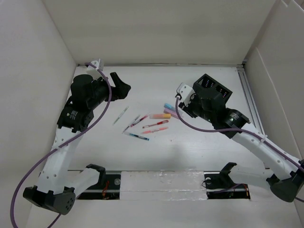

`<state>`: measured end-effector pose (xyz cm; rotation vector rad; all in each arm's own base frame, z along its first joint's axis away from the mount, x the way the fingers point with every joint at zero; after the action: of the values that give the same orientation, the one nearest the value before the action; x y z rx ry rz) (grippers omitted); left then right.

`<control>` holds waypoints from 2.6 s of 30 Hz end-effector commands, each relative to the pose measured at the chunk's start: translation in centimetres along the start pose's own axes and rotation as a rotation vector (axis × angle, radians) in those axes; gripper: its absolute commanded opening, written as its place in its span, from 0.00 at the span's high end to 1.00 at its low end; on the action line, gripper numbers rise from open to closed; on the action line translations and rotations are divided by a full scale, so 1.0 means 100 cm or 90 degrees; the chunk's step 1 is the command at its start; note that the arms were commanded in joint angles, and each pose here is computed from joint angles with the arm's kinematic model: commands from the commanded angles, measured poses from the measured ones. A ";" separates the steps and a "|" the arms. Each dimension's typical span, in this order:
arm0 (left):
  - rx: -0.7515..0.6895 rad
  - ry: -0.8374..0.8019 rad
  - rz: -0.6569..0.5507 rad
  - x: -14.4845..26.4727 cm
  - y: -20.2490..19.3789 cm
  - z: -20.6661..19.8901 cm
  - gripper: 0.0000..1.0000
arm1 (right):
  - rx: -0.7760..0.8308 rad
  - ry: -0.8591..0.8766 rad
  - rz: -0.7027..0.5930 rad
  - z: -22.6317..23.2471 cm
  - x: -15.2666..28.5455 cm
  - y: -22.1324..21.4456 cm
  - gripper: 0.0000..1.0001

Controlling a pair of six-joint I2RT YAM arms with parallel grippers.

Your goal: Organize the desk

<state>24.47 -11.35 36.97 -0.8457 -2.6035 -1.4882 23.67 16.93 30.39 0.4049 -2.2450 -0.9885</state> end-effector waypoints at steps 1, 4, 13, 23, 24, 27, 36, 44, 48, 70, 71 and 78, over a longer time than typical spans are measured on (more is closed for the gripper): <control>0.003 -0.026 -0.017 0.010 0.002 -0.007 0.25 | 0.022 -0.041 0.007 -0.017 -0.001 0.012 0.52; -0.005 -0.011 -0.016 0.015 0.000 -0.004 0.25 | 0.036 0.009 0.013 -0.006 -0.019 0.010 0.62; -0.021 0.003 -0.028 0.029 -0.006 0.002 0.25 | 0.019 0.084 0.033 -0.009 -0.092 -0.012 1.00; -0.017 -0.023 -0.012 0.024 -0.013 0.001 0.25 | 0.016 0.140 0.114 -0.019 -0.152 -0.069 0.44; -0.017 -0.020 -0.008 0.023 -0.015 0.003 0.26 | 0.023 0.139 0.115 -0.019 -0.157 -0.070 0.44; -0.013 -0.021 -0.004 0.021 -0.018 0.004 0.26 | 0.024 0.151 0.126 -0.016 -0.173 -0.077 0.41; -0.012 -0.024 -0.005 0.021 -0.017 0.003 0.26 | 0.009 0.177 0.147 -0.004 -0.219 -0.088 0.40; -0.014 -0.016 -0.006 0.018 -0.014 0.004 0.26 | -0.023 0.200 0.141 0.004 -0.246 -0.092 0.43; -0.013 -0.009 -0.006 0.016 -0.014 0.005 0.26 | -0.023 0.204 0.124 0.006 -0.252 -0.085 0.42; -0.019 0.006 -0.004 0.009 -0.014 0.009 0.26 | -0.052 0.193 0.179 0.010 -0.274 -0.116 0.74; -0.019 0.006 -0.004 0.009 -0.014 0.009 0.26 | -0.051 0.189 0.182 0.009 -0.274 -0.116 0.78; -0.019 -0.002 -0.003 0.005 -0.013 0.008 0.26 | -0.040 0.109 0.070 -0.043 -0.245 -0.064 1.00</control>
<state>23.28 -10.83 33.89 -0.8701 -2.5240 -1.4804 42.80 22.72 8.90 0.1527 -1.9020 -0.7880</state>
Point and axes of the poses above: each gripper's point midway between its finger pads, its own x axis back along the fingers, its own z axis along the line the jaws close on, y = z × x, the point moved 6 cm from there along x, back along the fingers, and after that the axes turned 6 degrees about x, right-handed, at the moved point
